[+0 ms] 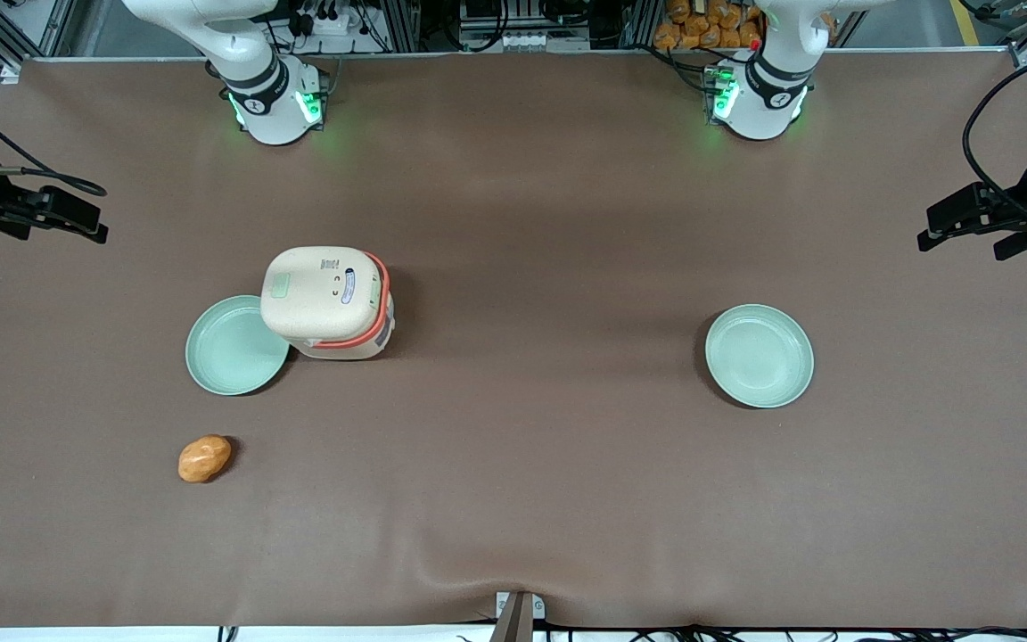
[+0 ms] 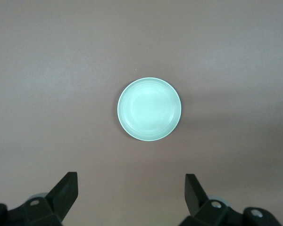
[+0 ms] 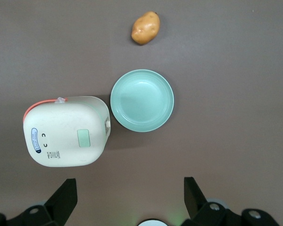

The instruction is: Press rice cooker button with right arm

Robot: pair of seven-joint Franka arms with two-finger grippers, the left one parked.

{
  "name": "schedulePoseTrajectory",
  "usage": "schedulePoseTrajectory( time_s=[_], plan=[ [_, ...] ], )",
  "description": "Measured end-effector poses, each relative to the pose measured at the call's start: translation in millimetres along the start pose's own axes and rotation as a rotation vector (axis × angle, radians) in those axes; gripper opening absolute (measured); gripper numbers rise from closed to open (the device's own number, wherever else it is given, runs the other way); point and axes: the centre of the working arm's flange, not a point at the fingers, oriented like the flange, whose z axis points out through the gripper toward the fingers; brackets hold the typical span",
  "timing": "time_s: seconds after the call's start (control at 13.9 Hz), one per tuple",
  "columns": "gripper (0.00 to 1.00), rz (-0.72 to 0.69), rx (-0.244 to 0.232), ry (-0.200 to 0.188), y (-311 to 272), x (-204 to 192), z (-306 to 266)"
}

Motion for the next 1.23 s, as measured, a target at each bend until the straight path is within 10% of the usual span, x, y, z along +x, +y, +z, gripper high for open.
schedulePoseTrajectory(
  time_s=[0.65,1.01,1.23],
  plan=[
    [1.0,-0.027,0.074,0.009,-22,0,0],
    [0.96,-0.052,0.068,-0.071,-39,3,36],
    [0.66,-0.106,0.05,-0.147,-72,1,72]
  ],
)
